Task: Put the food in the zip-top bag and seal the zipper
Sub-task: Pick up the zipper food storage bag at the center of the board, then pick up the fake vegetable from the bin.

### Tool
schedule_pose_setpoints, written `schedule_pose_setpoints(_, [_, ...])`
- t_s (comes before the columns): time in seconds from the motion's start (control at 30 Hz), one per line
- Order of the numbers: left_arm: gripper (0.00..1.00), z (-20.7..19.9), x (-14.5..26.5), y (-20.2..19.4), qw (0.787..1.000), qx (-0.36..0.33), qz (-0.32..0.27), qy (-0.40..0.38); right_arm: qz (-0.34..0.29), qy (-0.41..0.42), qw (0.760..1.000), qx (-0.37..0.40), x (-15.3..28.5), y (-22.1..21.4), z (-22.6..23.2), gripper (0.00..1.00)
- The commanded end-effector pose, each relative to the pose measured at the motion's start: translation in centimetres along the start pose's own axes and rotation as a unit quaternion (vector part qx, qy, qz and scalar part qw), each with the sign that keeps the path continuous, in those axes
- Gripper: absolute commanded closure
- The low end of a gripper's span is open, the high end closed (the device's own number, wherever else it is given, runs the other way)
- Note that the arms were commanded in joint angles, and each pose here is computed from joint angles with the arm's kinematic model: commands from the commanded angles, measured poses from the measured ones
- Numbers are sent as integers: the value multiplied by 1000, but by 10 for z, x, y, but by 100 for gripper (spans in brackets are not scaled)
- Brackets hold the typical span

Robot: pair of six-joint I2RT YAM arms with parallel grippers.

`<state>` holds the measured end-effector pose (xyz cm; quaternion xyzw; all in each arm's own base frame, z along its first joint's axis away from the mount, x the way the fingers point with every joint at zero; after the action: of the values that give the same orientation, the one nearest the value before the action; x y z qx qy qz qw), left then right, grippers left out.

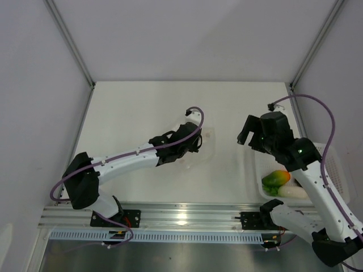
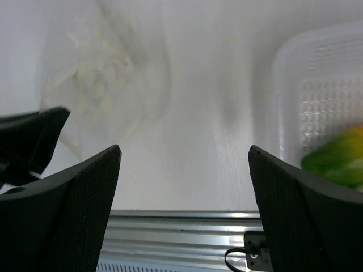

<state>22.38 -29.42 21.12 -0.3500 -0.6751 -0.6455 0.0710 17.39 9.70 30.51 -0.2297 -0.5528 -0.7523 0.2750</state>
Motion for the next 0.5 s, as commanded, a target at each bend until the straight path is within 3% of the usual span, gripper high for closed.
schedule_pose_setpoints(0.0, [99,-1,9,15,999,17,-35,-24,-15,-167,984,-61,10,12,-39,4])
schedule_pose_setpoints(0.27, [99,2,8,10,999,22,-42,-25,32,-274,925,-262,1,30,-90,2])
schedule_pose_setpoints(0.47, [99,2,7,8,998,26,-43,-28,65,-362,838,-403,1,12,-138,5])
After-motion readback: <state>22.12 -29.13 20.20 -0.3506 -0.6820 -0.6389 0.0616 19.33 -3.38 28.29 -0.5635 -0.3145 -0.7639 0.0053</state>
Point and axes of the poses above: each gripper's point midway between its finger pads, its own x axis back along the fingers, its own z axis along the line the jaws close on, y = z × x, the point moved 8 cm from there along x, back along the fingers, and after that the axes turned 4 degrees about x, right-handed, at the moved point
